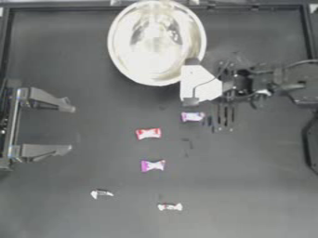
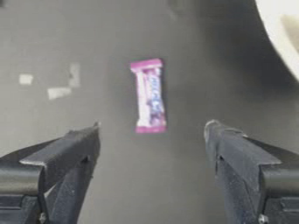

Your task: Put candies in bowl

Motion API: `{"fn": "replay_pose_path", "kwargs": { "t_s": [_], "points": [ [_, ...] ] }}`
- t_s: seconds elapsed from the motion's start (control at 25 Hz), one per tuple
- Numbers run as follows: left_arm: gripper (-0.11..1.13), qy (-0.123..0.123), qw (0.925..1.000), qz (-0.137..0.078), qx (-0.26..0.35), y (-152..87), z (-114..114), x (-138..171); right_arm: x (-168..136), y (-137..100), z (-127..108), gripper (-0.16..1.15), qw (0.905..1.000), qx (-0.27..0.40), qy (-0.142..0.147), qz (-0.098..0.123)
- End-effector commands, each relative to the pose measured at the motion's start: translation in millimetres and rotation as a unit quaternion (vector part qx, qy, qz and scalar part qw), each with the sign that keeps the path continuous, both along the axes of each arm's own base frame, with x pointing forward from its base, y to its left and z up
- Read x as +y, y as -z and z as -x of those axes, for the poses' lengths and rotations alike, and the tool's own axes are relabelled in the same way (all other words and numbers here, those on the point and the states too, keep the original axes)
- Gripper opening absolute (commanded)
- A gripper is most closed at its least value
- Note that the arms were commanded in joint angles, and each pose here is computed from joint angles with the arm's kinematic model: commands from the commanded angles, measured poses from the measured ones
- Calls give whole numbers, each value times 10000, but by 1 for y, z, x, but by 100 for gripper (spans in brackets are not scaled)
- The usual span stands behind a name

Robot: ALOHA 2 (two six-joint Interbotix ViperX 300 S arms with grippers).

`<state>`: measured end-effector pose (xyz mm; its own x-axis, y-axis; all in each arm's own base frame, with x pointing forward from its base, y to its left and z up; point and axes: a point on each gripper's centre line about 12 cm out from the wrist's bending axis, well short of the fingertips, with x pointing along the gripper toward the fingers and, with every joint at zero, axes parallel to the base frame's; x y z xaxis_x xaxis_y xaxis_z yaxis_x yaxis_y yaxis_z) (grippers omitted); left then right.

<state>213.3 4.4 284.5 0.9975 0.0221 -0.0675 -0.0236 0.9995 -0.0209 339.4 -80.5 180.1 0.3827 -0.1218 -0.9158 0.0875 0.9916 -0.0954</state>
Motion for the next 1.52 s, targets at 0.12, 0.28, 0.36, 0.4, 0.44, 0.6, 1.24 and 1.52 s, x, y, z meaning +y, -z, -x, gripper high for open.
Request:
{"fn": "replay_pose_path", "kwargs": {
  "t_s": [0.12, 0.28, 0.36, 0.4, 0.44, 0.6, 1.24, 1.52],
  "points": [
    [103, -10, 10000, 14, -77, -9, -5, 0, -1, 6, -15, 99, 9999, -147, -65, -3],
    [103, -18, 10000, 14, -77, -9, -5, 1, -2, 18, -19, 99, 10000, -28, -69, -35],
    [103, -20, 10000, 21, -69, -8, -5, 1, -3, 25, -20, 99, 10000, 41, -71, -41],
    [103, -18, 10000, 14, -54, -7, -5, 1, -3, 27, -21, 99, 9999, 56, -71, -45],
    [103, -19, 10000, 14, -62, -8, -5, 1, -3, 29, -21, 98, 9999, 82, -87, -35],
    [103, -19, 10000, 14, -54, -7, -5, 1, -4, 38, -23, 98, 9999, 124, -103, -27],
    [103, -20, 10000, 21, -62, -8, -5, 1, -6, 62, -27, 98, 9993, 325, -181, 25],
    [103, -18, 10000, 14, -46, -7, -5, 1, -6, 67, -28, 81, 9991, 387, -192, 20]
  ]
}}
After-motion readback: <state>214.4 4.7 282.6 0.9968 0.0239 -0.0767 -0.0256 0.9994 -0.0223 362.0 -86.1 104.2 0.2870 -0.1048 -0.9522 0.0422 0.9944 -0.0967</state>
